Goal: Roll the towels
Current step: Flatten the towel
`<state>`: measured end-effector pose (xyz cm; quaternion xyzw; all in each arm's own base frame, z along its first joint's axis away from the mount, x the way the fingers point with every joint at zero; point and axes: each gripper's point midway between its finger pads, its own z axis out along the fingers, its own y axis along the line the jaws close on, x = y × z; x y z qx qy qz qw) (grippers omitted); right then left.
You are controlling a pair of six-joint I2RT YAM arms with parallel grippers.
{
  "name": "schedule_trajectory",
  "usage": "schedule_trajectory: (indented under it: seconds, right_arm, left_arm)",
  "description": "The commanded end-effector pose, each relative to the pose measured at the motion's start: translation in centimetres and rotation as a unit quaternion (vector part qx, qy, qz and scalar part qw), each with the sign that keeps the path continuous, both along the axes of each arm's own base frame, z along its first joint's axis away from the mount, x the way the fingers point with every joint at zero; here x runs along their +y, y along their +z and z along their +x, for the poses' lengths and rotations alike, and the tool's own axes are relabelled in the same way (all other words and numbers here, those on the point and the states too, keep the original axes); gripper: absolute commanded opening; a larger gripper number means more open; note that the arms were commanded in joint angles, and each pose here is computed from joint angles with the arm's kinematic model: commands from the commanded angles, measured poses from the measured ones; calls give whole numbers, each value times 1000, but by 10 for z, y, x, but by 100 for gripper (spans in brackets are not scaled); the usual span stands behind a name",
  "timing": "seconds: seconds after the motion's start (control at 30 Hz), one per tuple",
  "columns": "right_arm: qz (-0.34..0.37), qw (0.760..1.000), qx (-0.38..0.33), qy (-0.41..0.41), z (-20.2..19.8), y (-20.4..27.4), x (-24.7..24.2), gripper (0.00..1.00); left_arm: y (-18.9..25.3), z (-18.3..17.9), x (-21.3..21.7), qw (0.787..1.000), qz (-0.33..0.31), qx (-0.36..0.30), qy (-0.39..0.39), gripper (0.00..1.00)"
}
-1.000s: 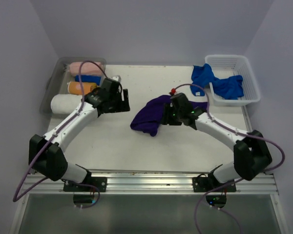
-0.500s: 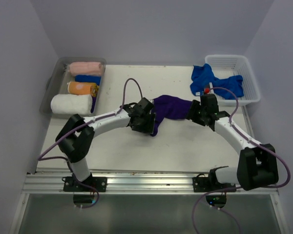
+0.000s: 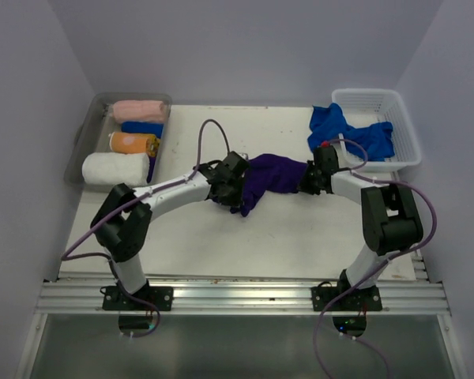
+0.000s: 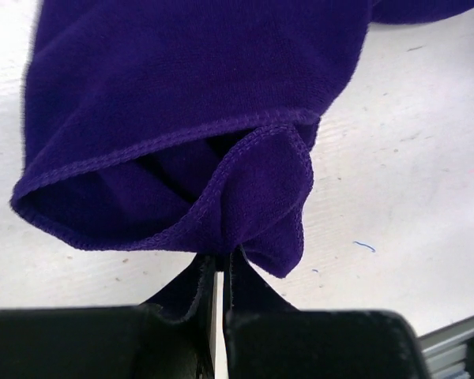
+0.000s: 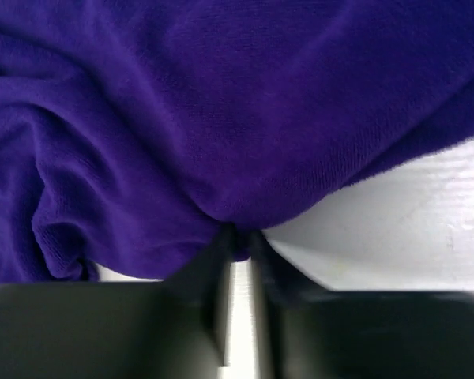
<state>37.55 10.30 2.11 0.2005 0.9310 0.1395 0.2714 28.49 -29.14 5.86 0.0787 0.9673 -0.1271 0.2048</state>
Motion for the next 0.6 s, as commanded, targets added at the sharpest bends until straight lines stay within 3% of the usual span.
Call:
schedule_trajectory:
  seconds: [0.0,0.03,0.13,0.37,0.5,0.57]
  right_arm:
    - [31,998,-61,5,38,29,15,9]
    - [26,998,-65,4,40,34,13,0]
    - [4,994,-107,-4,49,76,3,0]
    - [-17,965,-258,-42,51,245,-35,0]
    - [-36,942,-328,-58,28,333,-58,0]
    - [-52,934,-346,-66,14,355,-68,0]
  left_arm:
    - [61,16,7,997,-37,-72,8,0]
    - [69,19,12,996,-40,-80,12,0]
    - [110,35,30,991,-52,-124,24,0]
    - [215,95,102,966,-66,-231,98,0]
    - [289,124,141,939,-87,-303,138,0]
    - [313,126,153,928,-96,-330,144,0]
